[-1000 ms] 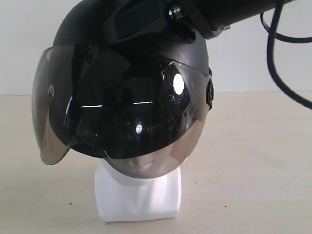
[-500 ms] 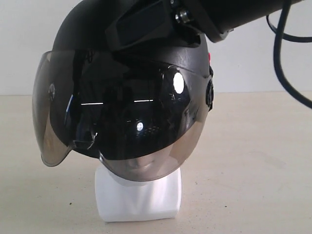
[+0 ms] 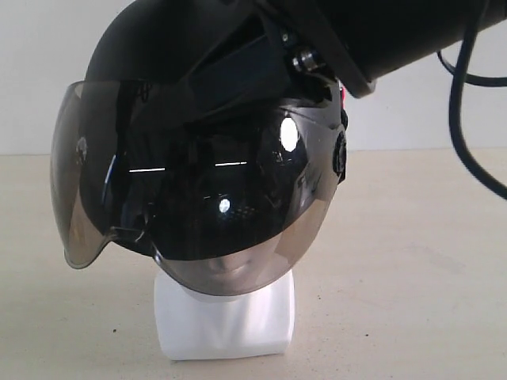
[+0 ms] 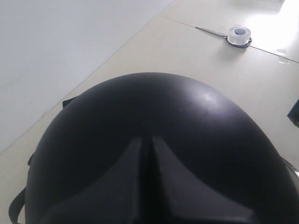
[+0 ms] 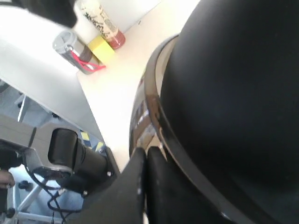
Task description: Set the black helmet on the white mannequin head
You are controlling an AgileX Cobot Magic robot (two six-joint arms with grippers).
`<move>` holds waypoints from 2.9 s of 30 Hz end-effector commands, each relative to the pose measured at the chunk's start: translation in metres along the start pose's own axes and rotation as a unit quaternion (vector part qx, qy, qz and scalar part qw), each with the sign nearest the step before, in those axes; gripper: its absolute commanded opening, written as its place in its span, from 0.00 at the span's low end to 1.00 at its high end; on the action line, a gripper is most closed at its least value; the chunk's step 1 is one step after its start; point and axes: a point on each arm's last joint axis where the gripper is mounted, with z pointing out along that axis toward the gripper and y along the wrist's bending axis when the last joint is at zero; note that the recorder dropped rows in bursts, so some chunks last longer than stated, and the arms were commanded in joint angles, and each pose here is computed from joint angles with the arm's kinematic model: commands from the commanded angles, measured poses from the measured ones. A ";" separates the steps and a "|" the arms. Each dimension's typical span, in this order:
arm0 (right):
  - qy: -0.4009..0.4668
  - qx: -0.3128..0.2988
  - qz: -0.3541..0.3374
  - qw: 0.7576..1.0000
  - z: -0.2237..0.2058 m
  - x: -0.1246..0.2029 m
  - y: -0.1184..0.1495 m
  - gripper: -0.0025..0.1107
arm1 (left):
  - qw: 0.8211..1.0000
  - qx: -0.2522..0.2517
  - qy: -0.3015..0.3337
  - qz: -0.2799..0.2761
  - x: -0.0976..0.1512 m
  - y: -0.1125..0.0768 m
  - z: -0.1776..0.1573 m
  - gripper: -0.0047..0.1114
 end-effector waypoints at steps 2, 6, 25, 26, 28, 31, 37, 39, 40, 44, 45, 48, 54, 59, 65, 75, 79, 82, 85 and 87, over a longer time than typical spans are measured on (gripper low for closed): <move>-0.084 -0.012 -0.022 0.996 -0.005 -0.015 0.005 0.02 | 0.999 0.014 0.034 0.002 0.007 -0.002 0.005 0.08; -0.086 -0.003 -0.012 0.996 0.004 -0.017 -0.003 0.02 | 0.999 0.014 0.035 0.000 0.007 -0.003 0.005 0.08; 0.004 -0.015 -0.010 1.000 0.020 -0.001 -0.012 0.02 | 0.999 0.012 0.032 -0.001 0.007 -0.002 0.005 0.08; 0.007 -0.016 -0.006 1.000 0.020 0.000 -0.012 0.02 | 0.999 0.012 0.032 -0.001 0.007 -0.002 0.005 0.08; 0.012 -0.018 -0.006 1.000 0.020 0.001 -0.012 0.02 | 0.999 0.012 0.032 -0.001 0.007 -0.002 0.005 0.08; 0.020 -0.019 -0.007 1.000 0.020 0.002 -0.011 0.02 | 0.999 0.012 0.032 -0.003 0.007 -0.002 0.005 0.08; 0.030 -0.016 -0.007 0.999 0.022 0.006 -0.014 0.02 | 0.999 0.011 0.031 -0.004 0.006 -0.002 0.005 0.08; 0.042 -0.013 0.006 0.999 0.027 0.015 -0.019 0.02 | 0.999 0.011 0.031 -0.004 0.006 -0.002 0.005 0.08; 0.047 -0.010 0.012 0.999 0.030 0.019 -0.022 0.02 | 0.999 0.011 0.031 -0.004 0.006 -0.002 0.005 0.08; 0.054 -0.009 0.016 0.998 0.032 0.024 -0.025 0.02 | 0.999 0.011 0.031 -0.004 0.006 -0.002 0.005 0.08; 0.057 -0.011 0.016 0.998 0.032 0.025 -0.024 0.02 | 0.999 0.011 0.031 -0.004 0.006 -0.002 0.005 0.08; 0.062 -0.011 0.017 0.998 0.032 0.027 -0.025 0.02 | 0.999 0.011 0.031 -0.004 0.006 -0.002 0.005 0.08; 0.062 -0.011 0.016 0.998 0.032 0.027 -0.025 0.02 | 0.999 0.010 0.030 -0.004 0.006 -0.002 0.005 0.08; 0.071 -0.016 0.016 0.997 0.032 0.028 -0.024 0.02 | 0.999 0.010 0.030 -0.004 0.006 -0.002 0.005 0.08; 0.082 -0.019 0.016 0.996 0.032 0.030 -0.023 0.02 | 0.999 0.010 0.030 -0.005 0.006 -0.002 0.005 0.08; 0.094 -0.022 0.017 0.995 0.032 0.032 -0.023 0.02 | 0.999 0.010 0.030 -0.006 0.006 -0.002 0.005 0.08; 0.103 -0.017 0.014 0.994 0.031 0.034 -0.024 0.02 | 0.999 0.010 0.030 -0.006 0.006 -0.002 0.005 0.08; 0.109 -0.018 0.018 0.994 0.034 0.035 -0.026 0.02 | 0.999 0.010 0.030 -0.010 0.006 -0.002 0.005 0.08; 0.095 -0.020 0.017 0.995 0.033 0.033 -0.024 0.02 | 0.999 0.010 0.030 -0.010 0.006 -0.002 0.005 0.08; 0.083 -0.022 0.014 0.996 0.029 0.031 -0.021 0.02 | 0.999 0.010 0.030 -0.009 0.006 -0.002 0.005 0.08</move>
